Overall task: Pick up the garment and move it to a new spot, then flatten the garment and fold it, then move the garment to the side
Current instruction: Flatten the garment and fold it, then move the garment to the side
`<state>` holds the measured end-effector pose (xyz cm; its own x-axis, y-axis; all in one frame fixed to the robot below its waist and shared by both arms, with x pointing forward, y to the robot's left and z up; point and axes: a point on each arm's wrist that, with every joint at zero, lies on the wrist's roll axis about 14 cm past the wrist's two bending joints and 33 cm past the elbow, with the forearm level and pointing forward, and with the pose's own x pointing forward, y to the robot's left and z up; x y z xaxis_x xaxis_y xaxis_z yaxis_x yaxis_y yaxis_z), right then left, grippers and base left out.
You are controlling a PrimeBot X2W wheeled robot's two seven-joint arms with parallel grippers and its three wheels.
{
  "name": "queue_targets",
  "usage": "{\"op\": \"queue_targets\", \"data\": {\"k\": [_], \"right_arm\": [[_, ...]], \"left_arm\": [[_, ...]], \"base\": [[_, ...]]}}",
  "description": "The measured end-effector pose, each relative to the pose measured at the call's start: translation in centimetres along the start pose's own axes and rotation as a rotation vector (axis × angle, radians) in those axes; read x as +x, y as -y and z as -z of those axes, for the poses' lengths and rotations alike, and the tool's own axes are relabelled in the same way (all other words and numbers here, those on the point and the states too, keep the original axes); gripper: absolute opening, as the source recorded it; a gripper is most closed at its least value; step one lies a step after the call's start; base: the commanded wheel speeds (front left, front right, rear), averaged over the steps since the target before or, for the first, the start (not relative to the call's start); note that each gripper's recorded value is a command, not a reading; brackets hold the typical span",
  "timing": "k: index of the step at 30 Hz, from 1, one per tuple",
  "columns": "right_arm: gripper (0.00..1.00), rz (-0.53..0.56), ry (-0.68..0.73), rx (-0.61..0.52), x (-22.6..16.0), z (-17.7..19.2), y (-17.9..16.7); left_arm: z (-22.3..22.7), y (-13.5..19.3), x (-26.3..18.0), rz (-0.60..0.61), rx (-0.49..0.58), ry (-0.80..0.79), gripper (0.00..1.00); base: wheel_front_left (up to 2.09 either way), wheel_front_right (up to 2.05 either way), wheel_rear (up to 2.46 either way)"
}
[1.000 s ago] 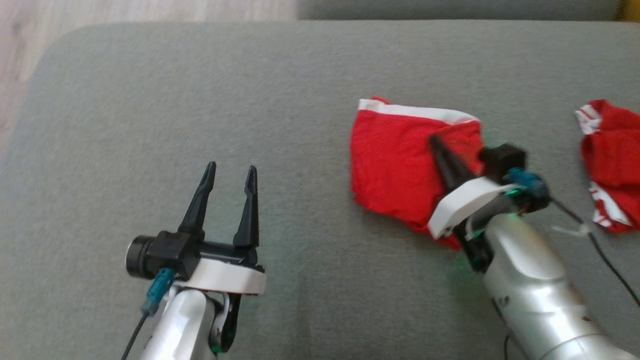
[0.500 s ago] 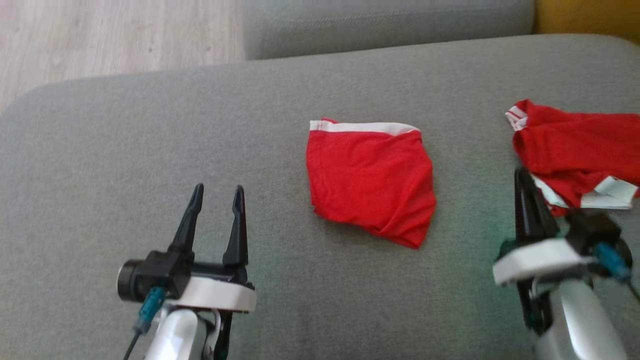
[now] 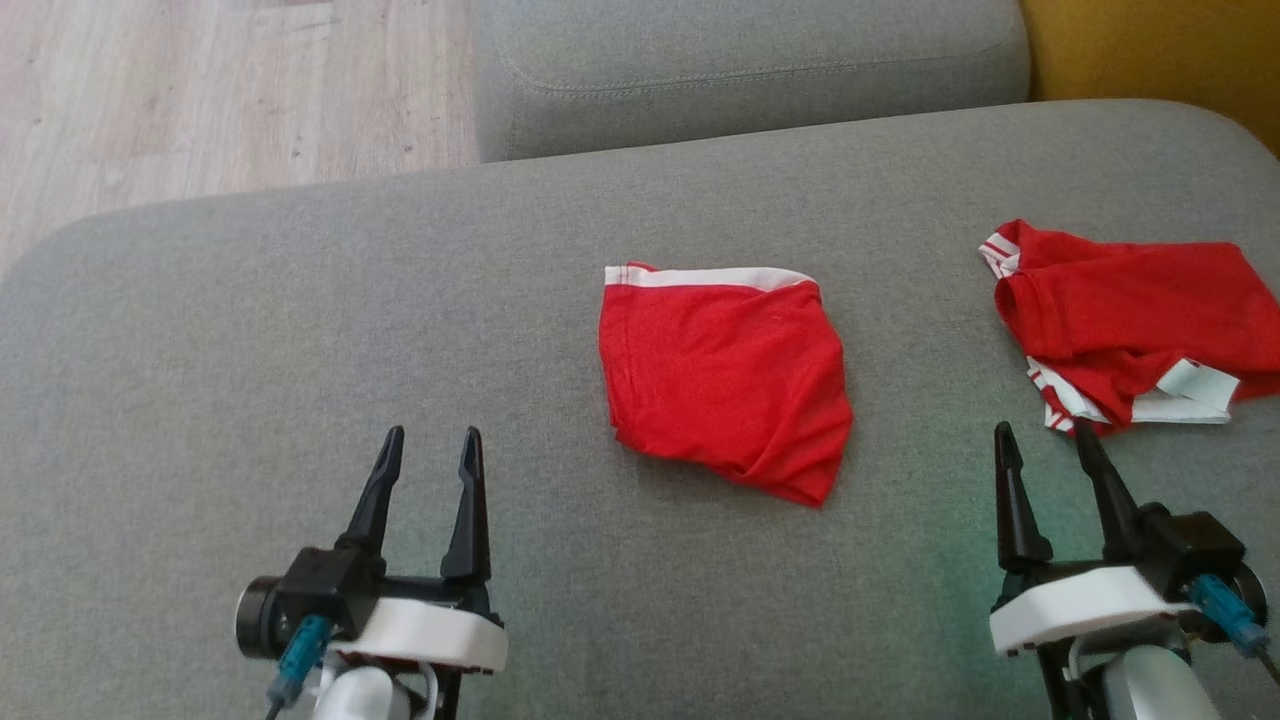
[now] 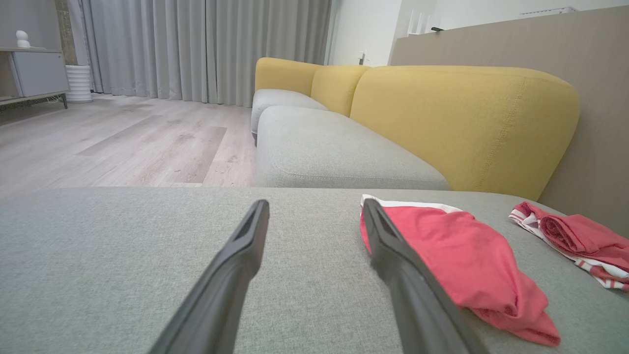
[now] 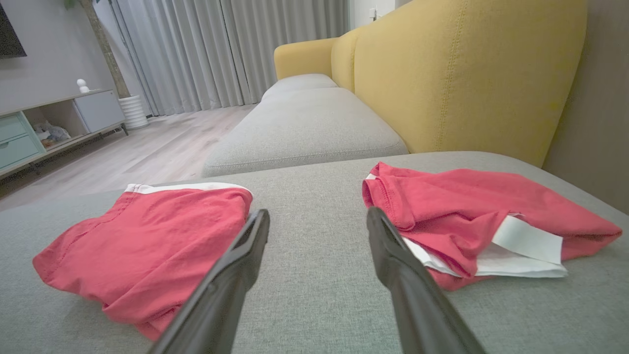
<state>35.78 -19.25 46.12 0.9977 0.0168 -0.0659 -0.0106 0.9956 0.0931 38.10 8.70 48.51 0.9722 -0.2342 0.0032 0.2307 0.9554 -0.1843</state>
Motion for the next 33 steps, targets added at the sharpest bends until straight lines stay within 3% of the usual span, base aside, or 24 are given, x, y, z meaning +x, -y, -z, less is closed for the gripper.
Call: {"op": "queue_targets", "data": {"k": [12,18,22,28,33], "right_arm": [[1.00,-0.013,-0.030,0.026,1.0,0.6,-0.5],[1.00,-0.081,-0.079,0.045,4.9,0.7,-2.8],[1.00,-0.167,-0.195,0.073,7.8,2.9,-6.0],[1.00,-0.230,-0.440,0.113,8.5,8.8,-8.8],[1.00,-0.277,-0.480,0.084,10.0,9.6,-10.3]], "left_arm": [[1.0,-0.7,-0.1,-0.018,0.001,-0.028,1.00],[1.3,-1.3,1.4,-0.018,0.005,-0.034,1.00],[1.6,-2.1,2.2,-0.029,0.005,-0.041,1.00],[2.1,-3.5,2.2,-0.063,0.010,-0.058,1.00],[2.2,-4.1,2.5,-0.078,0.015,-0.061,1.00]], "base": [[0.00,0.00,0.00],[0.00,0.00,0.00],[0.00,0.00,0.00],[0.00,0.00,0.00],[0.00,0.00,0.00]]}}
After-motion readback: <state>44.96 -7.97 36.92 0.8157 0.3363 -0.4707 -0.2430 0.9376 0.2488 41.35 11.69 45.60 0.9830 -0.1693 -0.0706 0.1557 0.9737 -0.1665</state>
